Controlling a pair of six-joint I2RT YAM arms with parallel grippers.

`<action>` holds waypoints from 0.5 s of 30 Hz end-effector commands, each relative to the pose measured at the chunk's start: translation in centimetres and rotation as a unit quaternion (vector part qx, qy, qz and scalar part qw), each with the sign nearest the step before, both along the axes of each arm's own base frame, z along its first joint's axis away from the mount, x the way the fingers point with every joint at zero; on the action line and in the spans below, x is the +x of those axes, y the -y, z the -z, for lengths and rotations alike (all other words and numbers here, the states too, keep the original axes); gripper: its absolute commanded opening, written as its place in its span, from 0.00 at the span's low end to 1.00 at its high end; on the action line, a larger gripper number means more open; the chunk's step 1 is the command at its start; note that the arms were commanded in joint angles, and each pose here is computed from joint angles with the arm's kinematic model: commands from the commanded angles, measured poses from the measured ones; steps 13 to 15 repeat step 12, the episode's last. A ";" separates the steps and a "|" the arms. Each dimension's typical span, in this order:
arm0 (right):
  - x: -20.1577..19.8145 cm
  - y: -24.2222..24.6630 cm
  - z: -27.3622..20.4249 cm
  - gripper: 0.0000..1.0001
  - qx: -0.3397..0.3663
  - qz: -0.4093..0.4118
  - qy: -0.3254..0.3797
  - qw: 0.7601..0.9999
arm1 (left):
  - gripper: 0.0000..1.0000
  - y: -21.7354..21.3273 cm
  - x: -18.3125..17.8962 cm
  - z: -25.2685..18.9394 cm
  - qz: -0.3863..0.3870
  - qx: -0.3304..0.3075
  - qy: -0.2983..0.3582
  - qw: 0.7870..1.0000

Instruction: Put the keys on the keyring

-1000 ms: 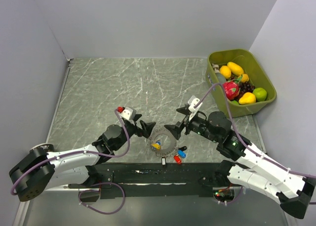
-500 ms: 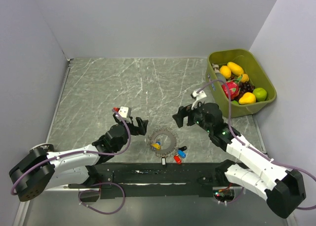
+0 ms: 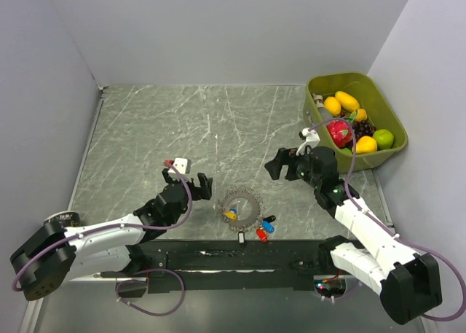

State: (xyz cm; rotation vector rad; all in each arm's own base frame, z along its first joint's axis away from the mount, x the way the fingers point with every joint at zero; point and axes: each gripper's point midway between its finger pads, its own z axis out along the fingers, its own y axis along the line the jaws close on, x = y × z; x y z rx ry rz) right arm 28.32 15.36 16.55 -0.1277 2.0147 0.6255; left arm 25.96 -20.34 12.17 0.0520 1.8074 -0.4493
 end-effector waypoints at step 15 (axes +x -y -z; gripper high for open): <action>1.0 -1.1 -7.7 1.00 0.013 -0.044 0.124 0.991 | 0.96 -4.0 0.3 -8.6 -0.063 -0.008 0.105 0.992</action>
